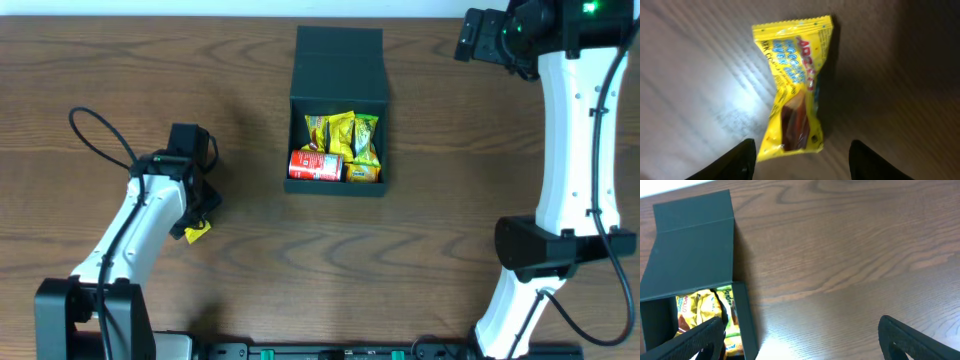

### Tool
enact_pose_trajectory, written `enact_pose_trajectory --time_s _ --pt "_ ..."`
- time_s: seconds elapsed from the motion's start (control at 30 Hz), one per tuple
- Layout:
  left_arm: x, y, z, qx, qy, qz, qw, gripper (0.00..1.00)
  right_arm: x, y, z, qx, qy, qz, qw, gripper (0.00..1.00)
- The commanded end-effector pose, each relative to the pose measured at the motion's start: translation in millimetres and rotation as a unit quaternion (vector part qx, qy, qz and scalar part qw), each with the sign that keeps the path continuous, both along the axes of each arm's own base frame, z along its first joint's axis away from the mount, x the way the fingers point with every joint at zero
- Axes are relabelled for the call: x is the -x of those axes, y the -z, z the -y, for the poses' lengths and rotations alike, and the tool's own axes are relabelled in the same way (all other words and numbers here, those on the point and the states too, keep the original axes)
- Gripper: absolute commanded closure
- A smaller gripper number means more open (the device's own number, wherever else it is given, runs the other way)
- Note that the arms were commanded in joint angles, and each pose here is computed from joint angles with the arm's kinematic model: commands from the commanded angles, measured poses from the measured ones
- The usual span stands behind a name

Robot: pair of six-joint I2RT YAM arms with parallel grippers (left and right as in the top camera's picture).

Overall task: Pack container
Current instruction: 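Withdraw the left gripper and grasp the last yellow Apollo packet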

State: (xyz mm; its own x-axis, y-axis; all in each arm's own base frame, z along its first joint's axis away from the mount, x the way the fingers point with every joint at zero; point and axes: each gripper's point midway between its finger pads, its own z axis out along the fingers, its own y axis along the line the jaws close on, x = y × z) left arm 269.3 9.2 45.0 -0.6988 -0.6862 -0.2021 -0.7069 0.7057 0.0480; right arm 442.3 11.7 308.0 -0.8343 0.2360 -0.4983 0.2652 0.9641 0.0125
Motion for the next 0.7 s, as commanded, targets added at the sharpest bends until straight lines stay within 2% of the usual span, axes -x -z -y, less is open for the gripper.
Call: enact_pose_trajectory --time_s 0.0,0.37,0.47,0.57,0.67 --pt "5 14 -3 -0.003 -0.01 -0.008 1.0 0.39 1 -2 5 0.01 0.0 0.0 1.0 0.02" --pt "7 40 -5 -0.004 -0.007 -0.043 0.999 0.4 2 -1 5 0.01 -0.001 -0.002 1.0 0.02" --pt "10 47 -2 0.01 -0.012 -0.056 0.998 0.48 2 -1 5 0.009 -0.001 -0.003 1.0 0.02" --pt "7 45 -5 0.011 -0.012 -0.053 0.998 0.49 2 -1 4 0.008 -0.001 -0.003 1.0 0.02" --pt "2 40 -5 0.017 -0.002 -0.048 0.999 0.56 2 -1 4 0.008 -0.001 -0.003 1.0 0.02"
